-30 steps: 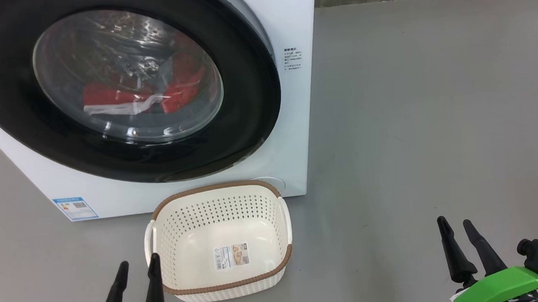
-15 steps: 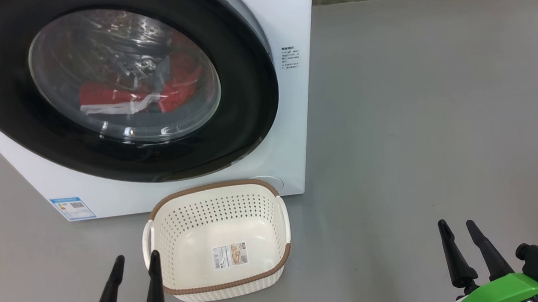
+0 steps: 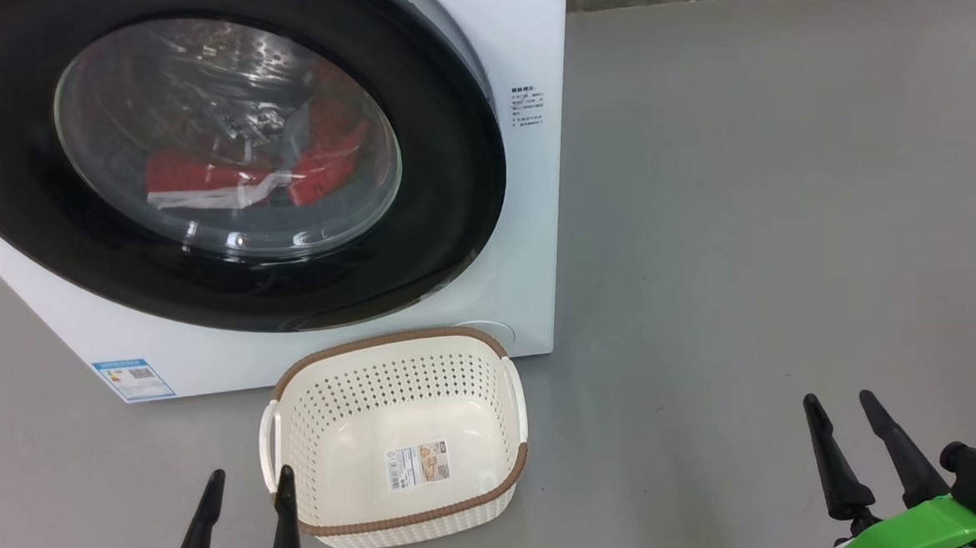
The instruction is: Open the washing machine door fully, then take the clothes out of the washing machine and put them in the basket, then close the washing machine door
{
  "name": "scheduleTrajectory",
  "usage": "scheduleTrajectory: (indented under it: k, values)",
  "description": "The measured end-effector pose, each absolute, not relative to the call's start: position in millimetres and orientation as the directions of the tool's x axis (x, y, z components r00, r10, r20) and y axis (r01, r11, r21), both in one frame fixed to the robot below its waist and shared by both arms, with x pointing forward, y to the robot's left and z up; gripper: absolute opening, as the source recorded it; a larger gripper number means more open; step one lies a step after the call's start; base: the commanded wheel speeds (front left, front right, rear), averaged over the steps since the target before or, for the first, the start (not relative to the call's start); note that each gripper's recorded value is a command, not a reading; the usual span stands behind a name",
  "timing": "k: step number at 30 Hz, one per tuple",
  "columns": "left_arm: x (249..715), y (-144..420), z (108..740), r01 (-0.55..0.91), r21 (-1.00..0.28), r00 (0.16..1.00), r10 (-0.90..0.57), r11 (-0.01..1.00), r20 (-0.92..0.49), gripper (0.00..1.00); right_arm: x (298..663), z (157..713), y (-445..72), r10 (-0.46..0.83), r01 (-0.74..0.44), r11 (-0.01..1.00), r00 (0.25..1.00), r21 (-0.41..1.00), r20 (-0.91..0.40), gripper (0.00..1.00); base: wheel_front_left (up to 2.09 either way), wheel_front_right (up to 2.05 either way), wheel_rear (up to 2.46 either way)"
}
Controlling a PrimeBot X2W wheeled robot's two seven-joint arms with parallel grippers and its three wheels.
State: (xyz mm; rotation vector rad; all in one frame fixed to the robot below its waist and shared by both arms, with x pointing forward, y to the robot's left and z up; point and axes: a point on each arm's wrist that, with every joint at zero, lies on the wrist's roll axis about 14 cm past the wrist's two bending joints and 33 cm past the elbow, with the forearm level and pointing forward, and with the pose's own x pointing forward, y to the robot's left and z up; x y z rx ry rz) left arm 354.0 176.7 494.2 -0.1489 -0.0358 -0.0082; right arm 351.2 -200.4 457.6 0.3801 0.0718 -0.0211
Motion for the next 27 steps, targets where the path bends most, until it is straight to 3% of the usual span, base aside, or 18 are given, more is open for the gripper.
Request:
scheduleTrajectory:
  k: [26, 27]
  values:
    - [355.6, 180.0, 488.6, 0.005, -0.167, 1.000, -0.001, 0.986, 0.025, 1.00, 344.4, 461.5, -217.4, -0.069, 0.085, 0.929, 0.996, 0.361, -0.056, 1.00, 0.00, 0.00, 0.00]
    - [355.7, 180.1, 488.4, 0.005, -0.167, 1.000, -0.001, 0.986, 0.024, 1.00, 344.8, 462.2, -216.1, -0.070, 0.084, 0.925, 0.996, 0.372, -0.053, 0.39, 0.00, 0.00, 0.00]
